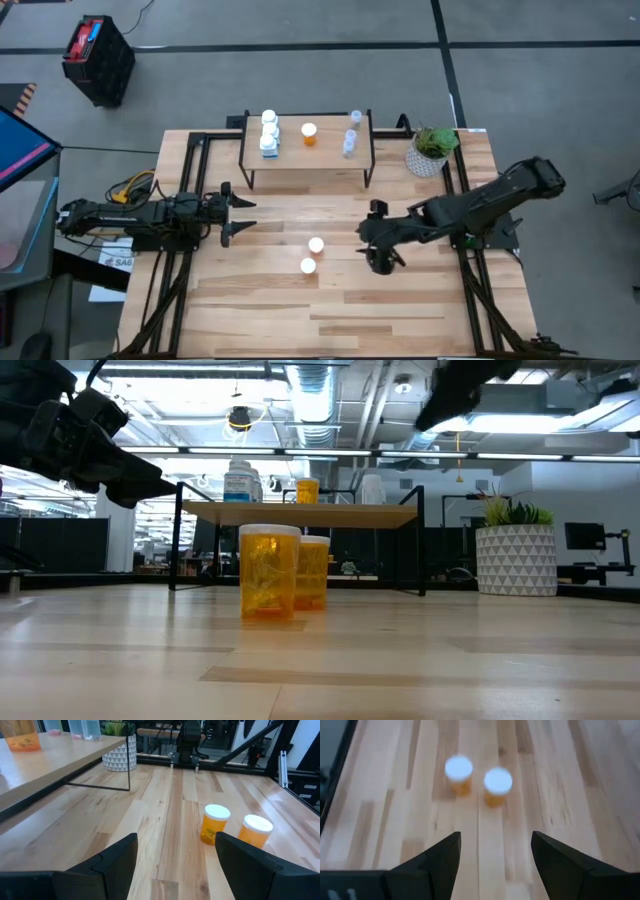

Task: Pick and place medicine bottles onto shelf by color
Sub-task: Put the top orange pill bottle aligned with the other orange pill bottle on the shelf

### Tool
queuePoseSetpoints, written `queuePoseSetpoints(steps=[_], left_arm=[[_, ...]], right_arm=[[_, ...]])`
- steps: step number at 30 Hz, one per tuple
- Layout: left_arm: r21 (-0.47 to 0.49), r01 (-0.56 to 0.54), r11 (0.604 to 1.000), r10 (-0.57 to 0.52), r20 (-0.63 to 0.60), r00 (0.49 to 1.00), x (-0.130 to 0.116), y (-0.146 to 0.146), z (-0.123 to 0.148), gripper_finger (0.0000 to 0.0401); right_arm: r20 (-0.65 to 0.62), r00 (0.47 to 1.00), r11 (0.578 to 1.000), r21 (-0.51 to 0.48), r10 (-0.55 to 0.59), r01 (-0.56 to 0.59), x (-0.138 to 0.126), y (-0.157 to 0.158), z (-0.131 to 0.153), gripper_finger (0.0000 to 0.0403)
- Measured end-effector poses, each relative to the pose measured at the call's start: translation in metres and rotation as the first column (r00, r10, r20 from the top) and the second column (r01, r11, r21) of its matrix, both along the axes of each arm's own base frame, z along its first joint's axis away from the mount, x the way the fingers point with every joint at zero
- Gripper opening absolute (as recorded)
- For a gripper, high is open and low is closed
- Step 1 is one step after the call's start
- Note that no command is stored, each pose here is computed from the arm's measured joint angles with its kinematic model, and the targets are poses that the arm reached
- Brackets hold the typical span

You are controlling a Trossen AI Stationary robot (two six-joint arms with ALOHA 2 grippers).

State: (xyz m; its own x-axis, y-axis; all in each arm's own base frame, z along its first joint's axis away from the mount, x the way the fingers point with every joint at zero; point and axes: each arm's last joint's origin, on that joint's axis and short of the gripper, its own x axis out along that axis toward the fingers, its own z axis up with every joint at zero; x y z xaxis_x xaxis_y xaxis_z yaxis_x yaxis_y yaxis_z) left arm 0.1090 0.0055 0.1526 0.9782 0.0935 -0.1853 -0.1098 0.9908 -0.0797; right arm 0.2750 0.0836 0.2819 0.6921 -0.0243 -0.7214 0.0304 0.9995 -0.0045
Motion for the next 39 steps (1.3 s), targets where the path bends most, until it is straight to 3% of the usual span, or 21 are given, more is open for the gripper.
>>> queuePoseSetpoints(steps=[4,16,26,34,39], left_arm=[[0.000,0.001,1.000,-0.001,0.001,1.000,0.000,0.000,0.000,0.0254],[0.002,-0.004,1.000,0.005,-0.028,1.000,0.001,0.000,-0.002,0.0254],[0.002,-0.006,1.000,0.006,-0.031,0.999,0.002,0.000,-0.003,0.0254],[0.002,-0.006,1.000,0.006,-0.028,1.000,0.002,0.000,-0.002,0.0254],[0.062,0.072,0.996,-0.075,0.060,0.995,0.002,-0.002,0.006,0.0254]], right_arm=[[0.076,0.997,0.999,0.014,-0.033,0.032,0.017,-0.002,-0.016,0.0265],[-0.014,0.997,0.997,-0.038,-0.074,0.074,0.056,-0.011,-0.069,0.0265],[0.098,0.992,0.997,-0.002,-0.080,0.081,0.064,-0.011,-0.052,0.0265],[0.093,0.992,0.997,-0.004,-0.081,0.082,0.066,-0.011,-0.056,0.0265],[0.090,0.993,0.997,-0.004,-0.081,0.082,0.066,-0.010,-0.056,0.0265]])
